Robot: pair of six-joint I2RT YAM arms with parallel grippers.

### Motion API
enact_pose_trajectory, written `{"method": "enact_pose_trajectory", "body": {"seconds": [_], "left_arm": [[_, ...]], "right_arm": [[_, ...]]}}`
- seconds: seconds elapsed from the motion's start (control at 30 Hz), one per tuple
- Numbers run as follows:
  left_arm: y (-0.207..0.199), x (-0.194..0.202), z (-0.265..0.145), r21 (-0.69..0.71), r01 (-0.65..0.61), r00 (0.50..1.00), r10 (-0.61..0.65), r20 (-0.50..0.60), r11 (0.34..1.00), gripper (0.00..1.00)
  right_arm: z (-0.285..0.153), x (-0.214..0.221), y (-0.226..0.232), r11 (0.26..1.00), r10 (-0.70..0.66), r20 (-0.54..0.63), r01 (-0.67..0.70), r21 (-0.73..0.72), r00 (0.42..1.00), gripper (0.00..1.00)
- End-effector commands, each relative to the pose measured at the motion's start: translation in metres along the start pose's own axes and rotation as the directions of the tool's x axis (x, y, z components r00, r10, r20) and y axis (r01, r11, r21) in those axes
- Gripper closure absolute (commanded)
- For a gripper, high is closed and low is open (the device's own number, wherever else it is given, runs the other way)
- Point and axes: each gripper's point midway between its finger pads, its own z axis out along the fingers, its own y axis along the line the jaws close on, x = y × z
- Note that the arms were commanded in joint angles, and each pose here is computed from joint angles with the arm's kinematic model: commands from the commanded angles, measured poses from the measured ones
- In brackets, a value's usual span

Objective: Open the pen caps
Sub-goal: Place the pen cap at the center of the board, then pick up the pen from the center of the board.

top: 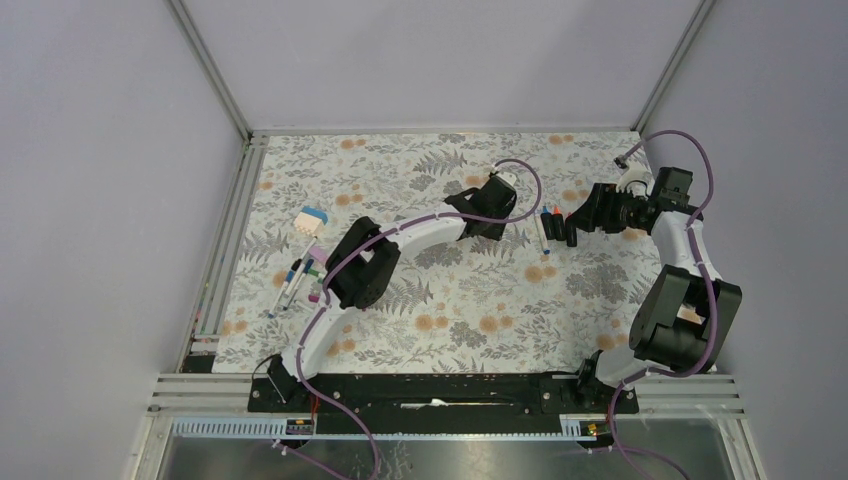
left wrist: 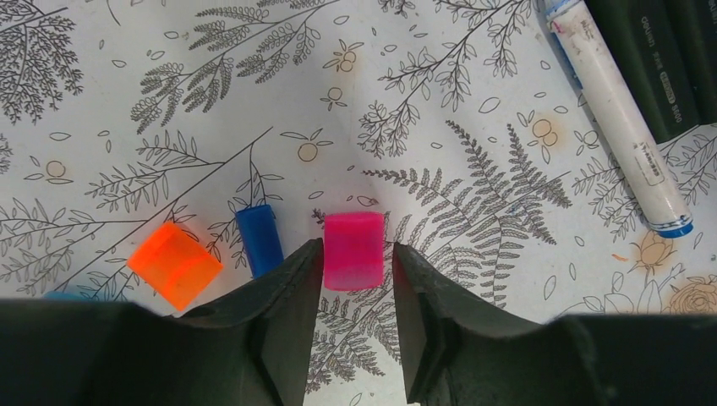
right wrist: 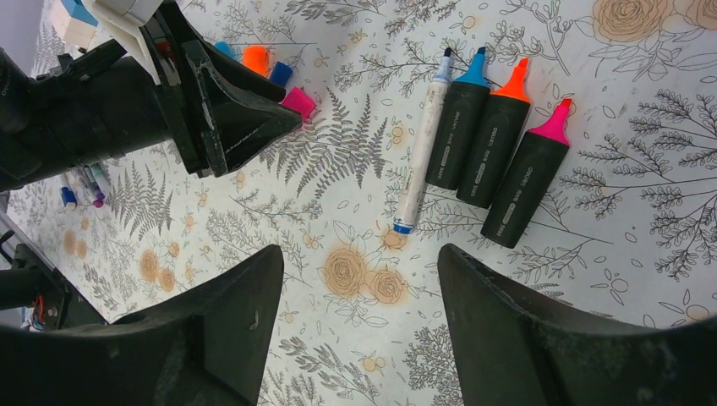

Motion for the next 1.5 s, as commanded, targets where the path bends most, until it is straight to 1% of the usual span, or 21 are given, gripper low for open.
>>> {"method": "enact_pose_trajectory", "body": {"seconds": [0.0, 0.17, 0.27, 0.4, 0.43, 0.5, 0.57, 0.63, 0.67, 0.77, 0.83, 0.87, 0.93, 1.1, 1.23, 1.3, 1.37, 1.47], "left_arm": [[0.000, -0.028, -0.009, -0.018, -0.008, 0.998, 0.009, 0.064, 1.000, 0.58], [-0.004, -0.057, -0.040, 0.007, -0.001, 0.992, 0.000, 0.129, 1.000, 0.58], [-0.005, -0.082, -0.076, 0.032, -0.010, 0.978, 0.003, 0.206, 0.999, 0.57], [0.009, -0.100, -0.129, 0.021, -0.015, 0.954, 0.008, 0.300, 1.000, 0.49], [0.014, -0.101, -0.143, 0.015, -0.013, 0.946, 0.007, 0.324, 1.000, 0.46], [0.025, -0.102, -0.171, 0.005, -0.005, 0.927, 0.003, 0.374, 1.000, 0.36], [0.041, -0.094, -0.193, -0.026, 0.016, 0.918, -0.004, 0.396, 1.000, 0.22], [0.058, -0.080, -0.211, -0.060, 0.047, 0.917, -0.019, 0.399, 0.997, 0.05], [0.067, -0.074, -0.220, -0.071, 0.067, 0.915, -0.033, 0.402, 0.995, 0.02], [0.096, -0.050, -0.237, -0.066, 0.146, 0.912, -0.109, 0.394, 0.987, 0.01], [0.120, -0.029, -0.246, -0.042, 0.228, 0.902, -0.194, 0.385, 0.973, 0.01], [0.132, -0.016, -0.242, -0.035, 0.270, 0.899, -0.239, 0.366, 0.962, 0.01], [0.155, 0.001, -0.248, -0.008, 0.356, 0.868, -0.328, 0.372, 0.934, 0.01], [0.199, 0.052, -0.242, -0.027, 0.522, 0.803, -0.481, 0.350, 0.852, 0.01], [0.231, 0.083, -0.234, -0.108, 0.608, 0.769, -0.550, 0.326, 0.786, 0.01], [0.244, 0.096, -0.229, -0.168, 0.632, 0.762, -0.567, 0.312, 0.757, 0.01], [0.258, 0.106, -0.225, -0.241, 0.660, 0.747, -0.591, 0.304, 0.711, 0.01], [0.276, 0.117, -0.220, -0.341, 0.702, 0.712, -0.633, 0.305, 0.625, 0.03]], "right_arm": [[-0.004, -0.008, 0.007, 0.999, -0.011, 0.034, 0.013, -0.033, 0.999, 0.26], [-0.005, -0.007, 0.011, 0.998, -0.018, 0.040, 0.020, -0.053, 0.999, 0.26], [-0.006, -0.007, 0.015, 0.997, -0.030, 0.047, 0.033, -0.070, 0.998, 0.26], [-0.011, -0.009, 0.027, 0.991, -0.072, 0.073, 0.079, -0.104, 0.995, 0.26], [-0.012, -0.010, 0.030, 0.989, -0.086, 0.081, 0.095, -0.113, 0.993, 0.26], [-0.017, -0.011, 0.040, 0.981, -0.125, 0.105, 0.139, -0.133, 0.987, 0.26], [-0.021, -0.011, 0.050, 0.969, -0.165, 0.130, 0.185, -0.161, 0.978, 0.26], [-0.025, -0.010, 0.060, 0.955, -0.203, 0.158, 0.232, -0.187, 0.966, 0.26], [-0.027, -0.010, 0.066, 0.946, -0.221, 0.174, 0.254, -0.200, 0.960, 0.26], [-0.034, -0.011, 0.082, 0.919, -0.258, 0.231, 0.312, -0.242, 0.938, 0.23], [-0.037, -0.012, 0.091, 0.903, -0.266, 0.264, 0.336, -0.268, 0.927, 0.22], [-0.037, -0.012, 0.093, 0.900, -0.265, 0.273, 0.339, -0.275, 0.925, 0.22], [-0.035, -0.009, 0.093, 0.901, -0.252, 0.276, 0.329, -0.282, 0.927, 0.22], [-0.028, 0.001, 0.085, 0.911, -0.229, 0.263, 0.302, -0.282, 0.937, 0.22], [-0.024, 0.003, 0.082, 0.915, -0.215, 0.257, 0.286, -0.285, 0.942, 0.22], [-0.022, 0.005, 0.080, 0.917, -0.204, 0.253, 0.275, -0.289, 0.946, 0.23], [-0.020, 0.008, 0.078, 0.919, -0.196, 0.248, 0.266, -0.290, 0.949, 0.23], [-0.019, 0.009, 0.078, 0.920, -0.195, 0.246, 0.264, -0.290, 0.950, 0.23]]}}
